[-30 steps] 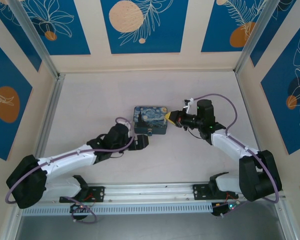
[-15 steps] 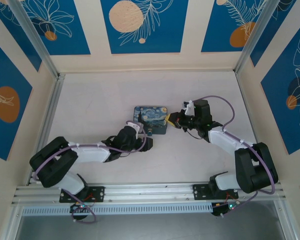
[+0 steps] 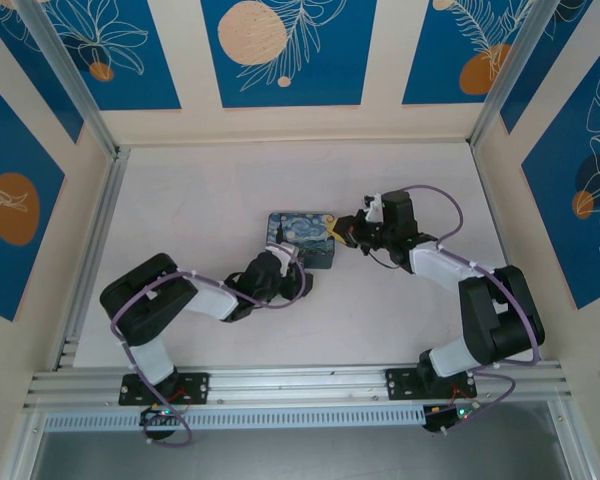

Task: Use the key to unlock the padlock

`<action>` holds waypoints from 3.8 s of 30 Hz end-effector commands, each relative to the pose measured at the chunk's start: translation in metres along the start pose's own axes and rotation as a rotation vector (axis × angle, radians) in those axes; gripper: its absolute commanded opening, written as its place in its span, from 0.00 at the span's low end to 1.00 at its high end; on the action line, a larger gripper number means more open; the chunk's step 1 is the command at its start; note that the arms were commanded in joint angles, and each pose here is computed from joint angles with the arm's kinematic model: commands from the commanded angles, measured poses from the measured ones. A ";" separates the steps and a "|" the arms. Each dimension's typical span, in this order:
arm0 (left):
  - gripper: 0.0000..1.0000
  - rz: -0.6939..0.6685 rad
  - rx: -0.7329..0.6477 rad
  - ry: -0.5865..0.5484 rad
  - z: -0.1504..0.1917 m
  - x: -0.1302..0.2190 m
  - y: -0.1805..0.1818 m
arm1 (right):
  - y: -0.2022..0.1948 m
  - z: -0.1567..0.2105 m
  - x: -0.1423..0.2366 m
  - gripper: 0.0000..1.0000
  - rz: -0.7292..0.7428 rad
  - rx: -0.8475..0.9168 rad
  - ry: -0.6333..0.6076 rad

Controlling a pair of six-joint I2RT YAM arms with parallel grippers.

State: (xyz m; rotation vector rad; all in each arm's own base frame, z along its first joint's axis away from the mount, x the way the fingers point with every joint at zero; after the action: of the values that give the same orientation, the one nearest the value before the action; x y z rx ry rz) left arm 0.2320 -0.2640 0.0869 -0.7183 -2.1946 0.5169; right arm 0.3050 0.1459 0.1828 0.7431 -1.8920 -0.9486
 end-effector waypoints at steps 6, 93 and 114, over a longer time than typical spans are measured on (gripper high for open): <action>0.67 0.073 -0.051 -0.032 -0.009 -0.019 -0.016 | -0.005 -0.012 -0.018 0.00 -0.011 -0.001 0.009; 0.68 0.287 0.417 -0.113 -0.031 -0.041 -0.025 | -0.046 0.000 -0.040 0.00 0.006 -0.077 0.085; 0.66 0.214 0.547 -0.183 -0.011 -0.048 -0.011 | -0.053 0.002 -0.042 0.00 0.006 -0.101 0.084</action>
State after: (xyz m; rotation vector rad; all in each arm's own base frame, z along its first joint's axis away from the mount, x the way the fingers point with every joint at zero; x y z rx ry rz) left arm 0.2696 -0.3082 0.0858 -0.6974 -2.0078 1.2675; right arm 0.3327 0.1542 0.1374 0.7598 -1.8134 -0.9804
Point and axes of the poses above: each hand's point on the last joint's axis, 136 mm out from that joint toward the fingers, its own x axis back along the fingers, its own y axis along the line the jaws close on, z = x × y, the point moved 9 cm from there along x, back along the fingers, and after that the axes turned 15 degrees about x, right-handed, at the moved point
